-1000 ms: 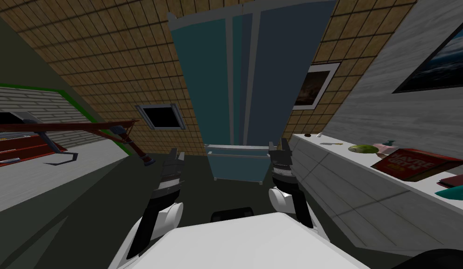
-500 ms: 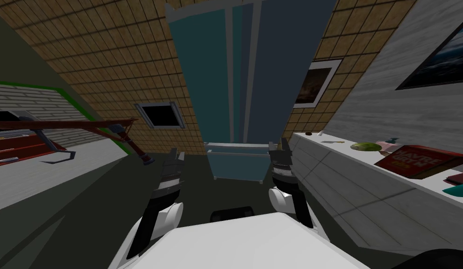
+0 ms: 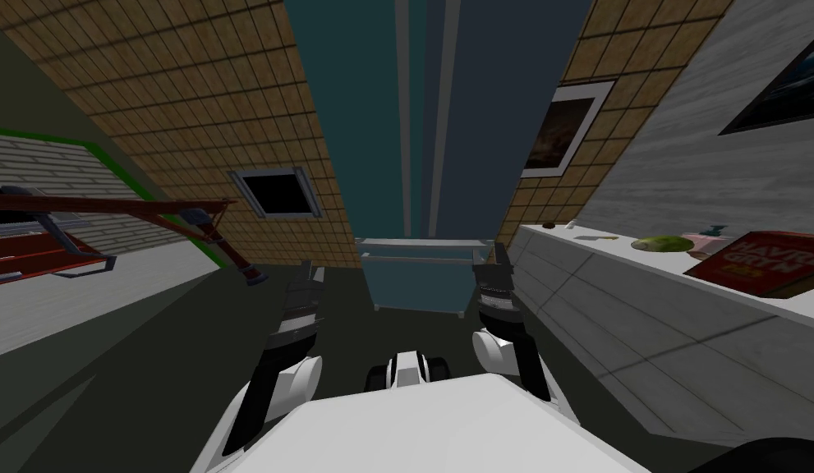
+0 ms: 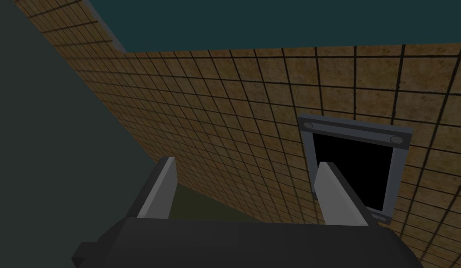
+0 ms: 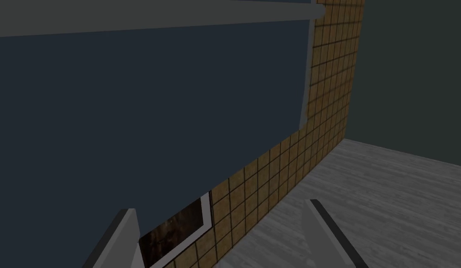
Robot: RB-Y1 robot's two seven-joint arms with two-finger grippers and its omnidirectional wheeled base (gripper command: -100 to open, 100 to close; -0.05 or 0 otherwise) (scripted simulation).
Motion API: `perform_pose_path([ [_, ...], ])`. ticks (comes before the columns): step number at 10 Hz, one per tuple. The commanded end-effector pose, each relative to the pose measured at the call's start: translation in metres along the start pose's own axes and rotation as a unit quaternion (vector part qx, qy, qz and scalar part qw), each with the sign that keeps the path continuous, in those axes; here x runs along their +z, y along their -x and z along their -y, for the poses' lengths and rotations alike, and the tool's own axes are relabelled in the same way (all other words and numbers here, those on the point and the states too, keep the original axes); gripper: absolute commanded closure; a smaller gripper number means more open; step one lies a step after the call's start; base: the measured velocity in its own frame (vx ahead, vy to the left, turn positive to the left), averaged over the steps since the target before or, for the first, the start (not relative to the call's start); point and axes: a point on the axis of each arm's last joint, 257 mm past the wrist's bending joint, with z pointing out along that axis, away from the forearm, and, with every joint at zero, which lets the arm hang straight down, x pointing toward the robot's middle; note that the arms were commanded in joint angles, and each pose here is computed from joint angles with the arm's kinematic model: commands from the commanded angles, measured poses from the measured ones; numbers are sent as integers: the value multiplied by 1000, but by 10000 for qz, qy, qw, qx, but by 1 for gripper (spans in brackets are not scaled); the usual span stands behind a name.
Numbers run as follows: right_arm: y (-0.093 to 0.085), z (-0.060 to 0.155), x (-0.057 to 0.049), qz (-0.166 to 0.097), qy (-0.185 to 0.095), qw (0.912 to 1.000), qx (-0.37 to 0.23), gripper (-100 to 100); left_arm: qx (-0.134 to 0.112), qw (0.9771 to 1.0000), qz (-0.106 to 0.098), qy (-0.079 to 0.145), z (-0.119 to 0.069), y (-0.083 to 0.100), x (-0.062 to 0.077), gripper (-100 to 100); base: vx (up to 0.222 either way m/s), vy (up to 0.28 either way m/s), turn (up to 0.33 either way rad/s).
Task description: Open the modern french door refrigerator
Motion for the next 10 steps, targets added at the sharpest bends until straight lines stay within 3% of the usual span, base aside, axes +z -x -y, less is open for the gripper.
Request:
perform_pose_path([
  [1,-8,2,0,-349,-15,9991,-245,-100,0,10000,0,3,0,0,0,0,19,18,-5],
  [6,-20,8,-2,-1068,-3,9882,-1102,-100,0,10000,0,4,0,0,0,0,44,37,-10],
  [10,-26,14,-4,-1566,88,9668,-2019,-100,-1,10000,0,4,0,0,0,0,75,68,-15],
])
